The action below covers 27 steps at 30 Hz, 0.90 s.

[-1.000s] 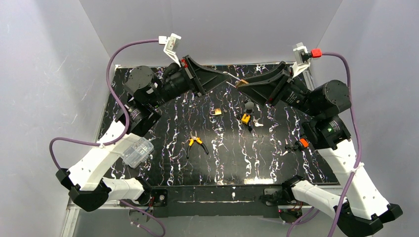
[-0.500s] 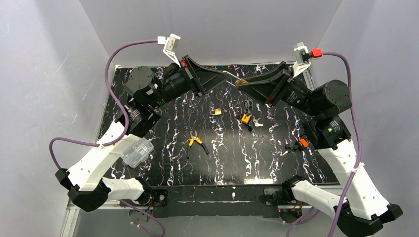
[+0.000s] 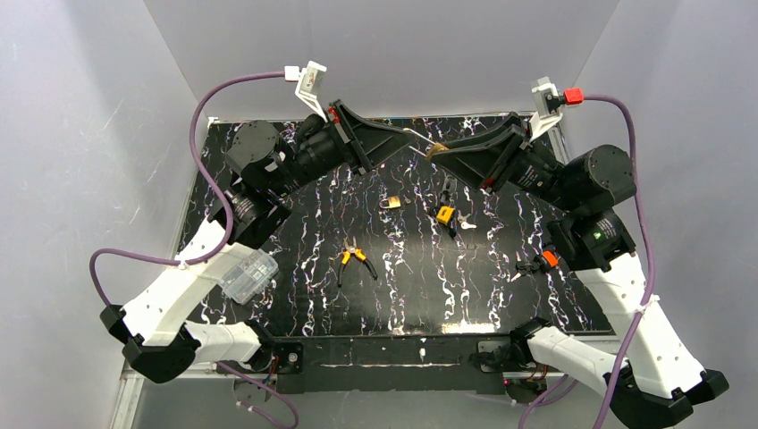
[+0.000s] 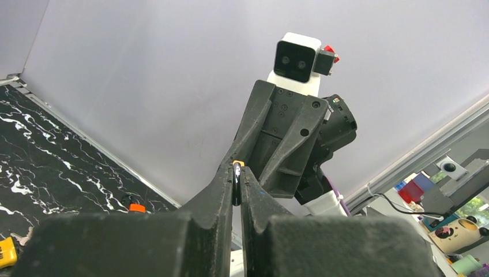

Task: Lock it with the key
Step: Lock the lock.

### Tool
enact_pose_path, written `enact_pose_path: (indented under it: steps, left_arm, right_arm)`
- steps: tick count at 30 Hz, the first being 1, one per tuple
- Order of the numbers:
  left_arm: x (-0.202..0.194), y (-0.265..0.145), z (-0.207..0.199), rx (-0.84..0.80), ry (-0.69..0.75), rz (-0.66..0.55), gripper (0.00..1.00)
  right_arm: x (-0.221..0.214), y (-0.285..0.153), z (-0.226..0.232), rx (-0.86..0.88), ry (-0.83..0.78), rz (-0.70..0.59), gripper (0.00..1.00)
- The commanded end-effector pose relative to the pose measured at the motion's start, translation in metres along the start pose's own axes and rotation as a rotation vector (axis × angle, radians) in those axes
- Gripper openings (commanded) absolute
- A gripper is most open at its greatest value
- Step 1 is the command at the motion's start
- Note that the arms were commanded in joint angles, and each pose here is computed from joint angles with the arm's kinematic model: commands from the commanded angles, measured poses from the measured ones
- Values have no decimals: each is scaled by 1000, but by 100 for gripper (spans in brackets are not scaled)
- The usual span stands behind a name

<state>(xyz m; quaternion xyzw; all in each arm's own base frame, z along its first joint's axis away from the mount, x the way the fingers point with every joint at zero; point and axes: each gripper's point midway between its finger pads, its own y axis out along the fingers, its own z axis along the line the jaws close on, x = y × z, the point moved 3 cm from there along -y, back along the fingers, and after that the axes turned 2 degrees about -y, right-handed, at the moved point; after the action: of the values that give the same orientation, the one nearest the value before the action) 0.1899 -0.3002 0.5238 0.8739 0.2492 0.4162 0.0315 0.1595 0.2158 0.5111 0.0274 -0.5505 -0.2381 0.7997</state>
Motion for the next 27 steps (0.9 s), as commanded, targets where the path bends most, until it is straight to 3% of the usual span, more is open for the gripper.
enact_pose_path:
  steps: [1, 4, 9, 12, 14, 18, 23, 27]
  left_arm:
    - [23, -10, -22, -39, 51, -88, 0]
    - [23, -10, -22, -37, 55, -87, 0]
    - [20, -12, -19, -27, 61, -69, 0]
    - [9, -18, -14, 4, 86, -2, 1]
    - [-3, -26, -4, 49, 127, 64, 17]
    - [-17, -46, 1, 76, 182, 133, 36]
    - [-26, -65, -1, 79, 253, 208, 46]
    - [-33, -76, -5, 49, 301, 284, 48]
  right_arm:
    - [8, -5, 11, 29, -43, -36, 38]
    - [7, -5, 11, 26, -40, -35, 29]
    - [8, -7, 12, 24, -40, -36, 1]
    - [8, -7, 13, 26, -37, -26, 1]
    - [5, -8, 16, 43, -32, -1, 1]
    - [-3, -8, 21, 94, -7, 54, 1]
    - [-16, -8, 32, 202, 34, 151, 1]
    - [-24, -12, 37, 250, 59, 207, 1]
